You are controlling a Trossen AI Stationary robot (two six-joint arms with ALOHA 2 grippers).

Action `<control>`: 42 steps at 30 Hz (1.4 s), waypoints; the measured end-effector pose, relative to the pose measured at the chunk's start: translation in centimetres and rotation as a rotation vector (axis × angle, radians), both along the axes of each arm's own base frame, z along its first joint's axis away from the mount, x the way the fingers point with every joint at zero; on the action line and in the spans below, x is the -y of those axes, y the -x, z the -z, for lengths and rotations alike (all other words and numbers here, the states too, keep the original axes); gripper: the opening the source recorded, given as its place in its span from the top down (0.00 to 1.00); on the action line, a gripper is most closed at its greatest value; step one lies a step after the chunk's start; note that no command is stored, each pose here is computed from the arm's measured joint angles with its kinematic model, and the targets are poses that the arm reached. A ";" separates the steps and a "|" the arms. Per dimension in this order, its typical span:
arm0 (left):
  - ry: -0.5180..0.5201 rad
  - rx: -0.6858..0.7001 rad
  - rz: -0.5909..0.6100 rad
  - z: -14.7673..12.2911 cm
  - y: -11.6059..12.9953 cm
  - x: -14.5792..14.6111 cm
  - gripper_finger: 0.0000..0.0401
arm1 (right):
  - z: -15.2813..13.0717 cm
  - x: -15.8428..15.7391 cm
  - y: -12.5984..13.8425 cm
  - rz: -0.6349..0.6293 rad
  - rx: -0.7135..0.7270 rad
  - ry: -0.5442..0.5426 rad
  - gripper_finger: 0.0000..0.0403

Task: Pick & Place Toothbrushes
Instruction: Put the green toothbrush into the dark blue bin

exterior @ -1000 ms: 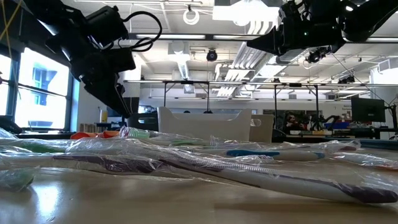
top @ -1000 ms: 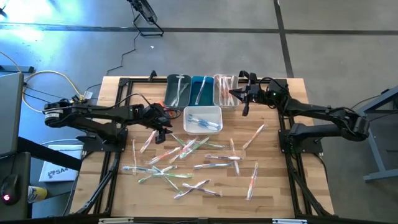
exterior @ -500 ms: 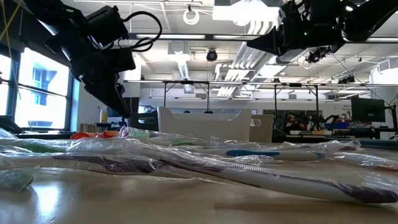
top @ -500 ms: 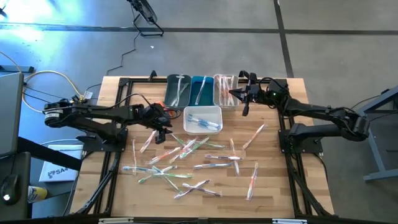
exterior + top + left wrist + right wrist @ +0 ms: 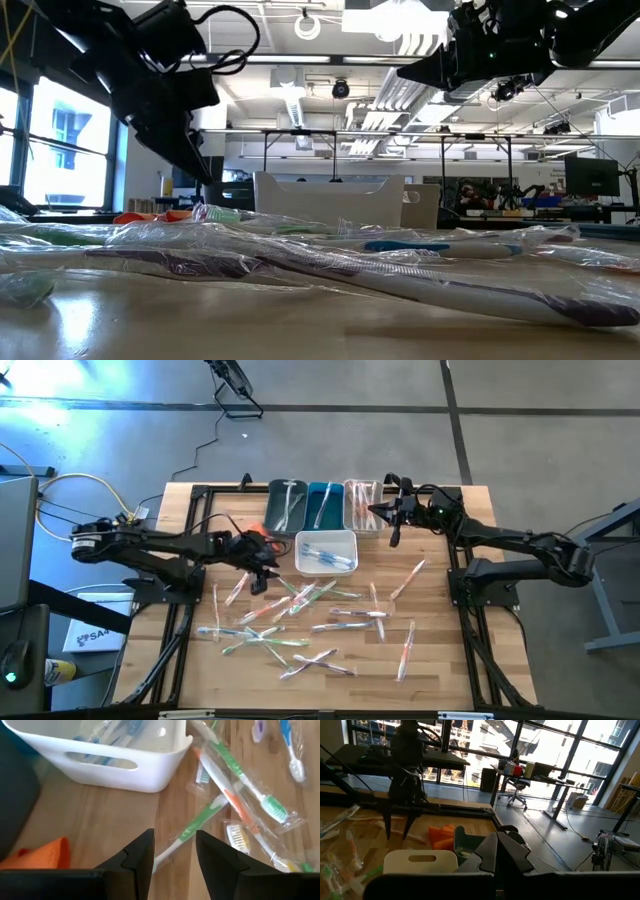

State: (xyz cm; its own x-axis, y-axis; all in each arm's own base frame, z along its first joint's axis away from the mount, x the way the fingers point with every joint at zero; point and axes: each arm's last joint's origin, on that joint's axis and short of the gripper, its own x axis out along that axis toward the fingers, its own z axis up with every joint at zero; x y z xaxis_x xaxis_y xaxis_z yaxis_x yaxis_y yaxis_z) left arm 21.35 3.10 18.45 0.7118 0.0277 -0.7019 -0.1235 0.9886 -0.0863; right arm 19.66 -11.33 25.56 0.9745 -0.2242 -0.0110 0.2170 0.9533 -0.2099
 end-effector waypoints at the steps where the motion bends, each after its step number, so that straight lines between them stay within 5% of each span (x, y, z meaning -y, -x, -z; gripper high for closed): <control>1: -0.011 -0.002 -0.001 0.0 0.0 0.2 0.65 | 0.0 0.0 0.0 0.000 0.000 0.000 0.99; 23: 0.012 -0.211 0.054 5.7 -2.5 0.7 0.64 | 0.0 0.0 0.0 0.000 0.001 0.001 0.99; 42: 0.052 -0.191 0.087 5.8 -2.6 0.8 0.69 | 0.0 0.0 0.0 0.000 -0.001 0.000 0.99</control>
State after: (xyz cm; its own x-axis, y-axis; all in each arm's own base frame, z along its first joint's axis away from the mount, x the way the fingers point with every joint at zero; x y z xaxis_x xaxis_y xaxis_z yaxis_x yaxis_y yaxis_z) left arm 23.97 2.30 12.66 0.5640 -0.0677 -0.8230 -0.0567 0.9911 -0.1205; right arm 19.66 -11.32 25.56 0.9745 -0.2243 -0.0117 0.2169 0.9533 -0.2100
